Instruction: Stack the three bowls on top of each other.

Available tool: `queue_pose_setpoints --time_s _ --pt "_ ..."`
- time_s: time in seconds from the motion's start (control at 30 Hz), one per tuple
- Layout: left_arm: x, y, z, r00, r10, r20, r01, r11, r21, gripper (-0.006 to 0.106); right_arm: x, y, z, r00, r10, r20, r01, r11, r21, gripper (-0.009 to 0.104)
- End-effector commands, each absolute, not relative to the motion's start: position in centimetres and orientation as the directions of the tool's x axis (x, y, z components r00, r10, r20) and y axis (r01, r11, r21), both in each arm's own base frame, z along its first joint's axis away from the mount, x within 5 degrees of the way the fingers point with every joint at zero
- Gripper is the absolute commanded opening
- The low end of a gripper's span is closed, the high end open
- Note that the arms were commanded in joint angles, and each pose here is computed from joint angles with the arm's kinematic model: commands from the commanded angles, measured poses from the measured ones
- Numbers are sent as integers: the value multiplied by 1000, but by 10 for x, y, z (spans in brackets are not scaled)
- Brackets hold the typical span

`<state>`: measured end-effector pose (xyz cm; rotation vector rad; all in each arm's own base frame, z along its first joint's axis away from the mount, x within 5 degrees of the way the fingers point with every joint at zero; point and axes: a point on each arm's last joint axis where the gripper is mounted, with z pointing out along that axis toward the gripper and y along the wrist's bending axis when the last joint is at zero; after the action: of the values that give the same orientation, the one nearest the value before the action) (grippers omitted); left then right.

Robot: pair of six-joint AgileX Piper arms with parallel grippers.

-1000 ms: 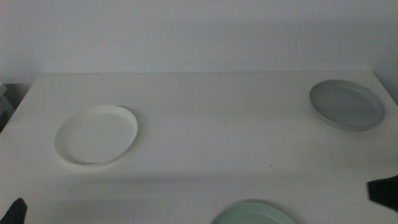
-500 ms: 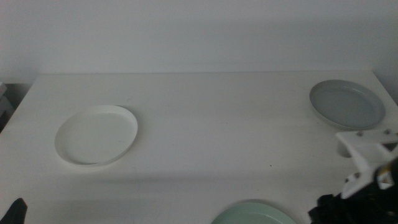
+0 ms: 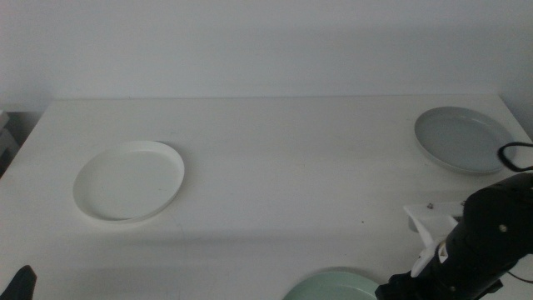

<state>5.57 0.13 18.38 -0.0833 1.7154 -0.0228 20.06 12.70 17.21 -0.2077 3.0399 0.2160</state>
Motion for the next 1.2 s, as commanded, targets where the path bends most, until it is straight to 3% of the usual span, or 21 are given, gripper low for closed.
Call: queue_pose_setpoints --time_s 0.0,0.2,0.43,0.6,0.8,0.97,1.17 --pt "55 2 193 -51 -75 -996 -43 996 -73 105 206 131 175 -982 -130 -136 -149 978 147 45" --pt "55 2 193 -51 -75 -996 -43 996 -73 105 209 133 164 -986 -126 -105 -140 980 138 35" --pt "55 2 193 -51 -75 -996 -43 996 -73 105 207 133 164 -987 -137 -88 -149 978 146 -1" --pt "55 2 193 -51 -75 -996 -43 996 -73 105 207 136 170 -991 -111 -78 -123 976 177 -1" --pt "55 2 193 -51 -75 -996 -43 996 -73 105 225 147 207 -983 -120 -140 -149 964 219 -1" --pt "55 2 193 -51 -75 -996 -43 996 -73 105 257 149 237 -965 -72 -254 -139 956 257 -1" --pt "55 2 193 -51 -75 -996 -43 996 -73 105 303 149 245 -954 -34 -298 -117 957 265 -1"
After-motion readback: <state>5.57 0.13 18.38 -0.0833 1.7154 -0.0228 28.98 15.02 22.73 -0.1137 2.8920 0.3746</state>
